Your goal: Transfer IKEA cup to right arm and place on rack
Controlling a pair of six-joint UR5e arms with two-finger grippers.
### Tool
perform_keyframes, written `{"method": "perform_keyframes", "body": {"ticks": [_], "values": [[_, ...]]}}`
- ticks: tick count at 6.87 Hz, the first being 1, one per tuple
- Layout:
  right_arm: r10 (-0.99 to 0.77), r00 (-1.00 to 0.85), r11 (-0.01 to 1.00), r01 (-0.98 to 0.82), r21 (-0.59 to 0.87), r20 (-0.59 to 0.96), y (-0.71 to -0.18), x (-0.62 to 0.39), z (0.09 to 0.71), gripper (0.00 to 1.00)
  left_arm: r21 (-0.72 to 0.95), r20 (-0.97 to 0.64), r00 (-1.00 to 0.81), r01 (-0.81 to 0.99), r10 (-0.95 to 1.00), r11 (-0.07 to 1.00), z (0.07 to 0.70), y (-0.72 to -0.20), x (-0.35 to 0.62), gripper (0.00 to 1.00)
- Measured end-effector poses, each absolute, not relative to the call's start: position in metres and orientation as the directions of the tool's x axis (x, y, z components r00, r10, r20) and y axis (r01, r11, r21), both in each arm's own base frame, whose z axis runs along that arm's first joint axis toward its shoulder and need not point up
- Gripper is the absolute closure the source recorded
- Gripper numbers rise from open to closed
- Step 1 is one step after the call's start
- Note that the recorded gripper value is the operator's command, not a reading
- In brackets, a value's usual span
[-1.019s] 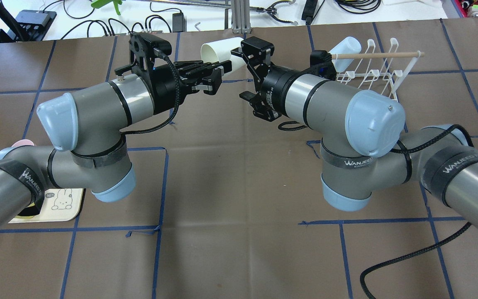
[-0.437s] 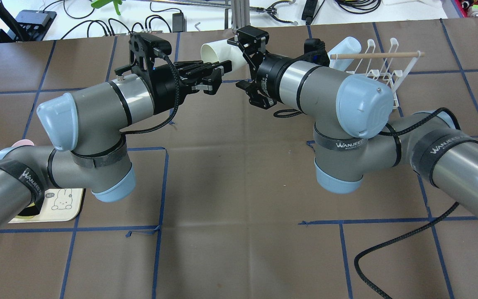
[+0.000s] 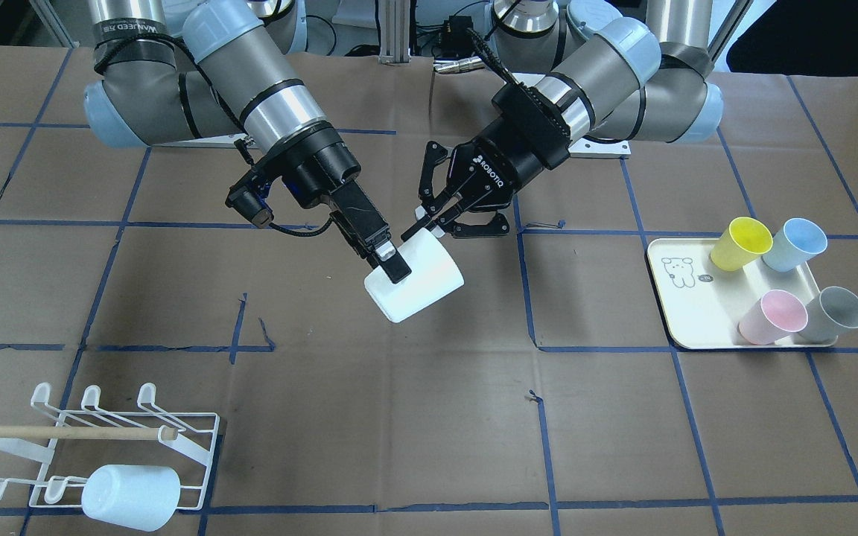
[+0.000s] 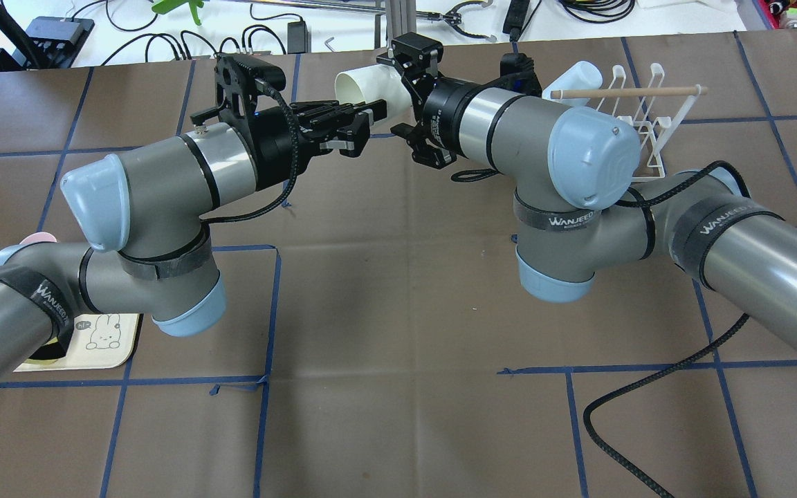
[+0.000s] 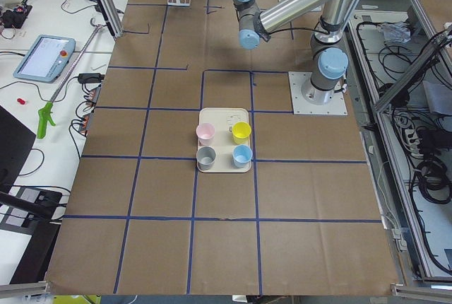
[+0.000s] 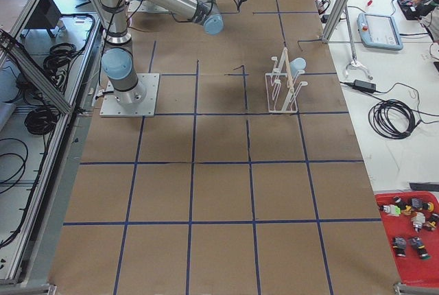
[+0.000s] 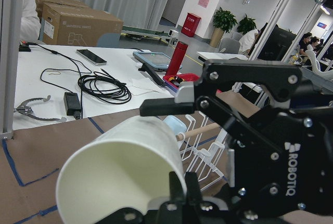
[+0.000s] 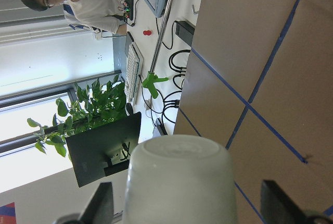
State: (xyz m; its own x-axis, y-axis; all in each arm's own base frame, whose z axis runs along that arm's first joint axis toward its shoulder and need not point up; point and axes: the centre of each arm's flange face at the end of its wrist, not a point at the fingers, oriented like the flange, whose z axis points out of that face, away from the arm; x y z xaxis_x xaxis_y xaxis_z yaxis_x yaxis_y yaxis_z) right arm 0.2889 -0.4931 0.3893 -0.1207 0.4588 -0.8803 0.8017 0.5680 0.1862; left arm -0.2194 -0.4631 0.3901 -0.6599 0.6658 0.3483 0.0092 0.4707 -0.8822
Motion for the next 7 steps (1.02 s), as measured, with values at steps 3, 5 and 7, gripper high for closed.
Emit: {"method": "perform_keyframes", "body": {"ticks": [3,5,7], "values": [[0.461,-0.120,0.562,0.807,0.184,-0.879,-0.4989,0.2894,0.3888,0.12,-0.882,0.349,-0.661,0.008,0.665,0.471,0.3904,-0.4630,-0.2193,0.99],[0.462,-0.119,0.561,0.807,0.186,-0.879,-0.4992,0.2896,0.3898,0.37,-0.882,0.348,-0.661,0.008,0.664,0.471,0.3907,-0.4630,-0.2190,0.96],[0.460,-0.117,0.567,0.801,0.190,-0.880,-0.4985,0.2904,0.3925,0.62,-0.883,0.347,-0.663,0.008,0.664,0.469,0.3914,-0.4634,-0.2188,0.95]]}}
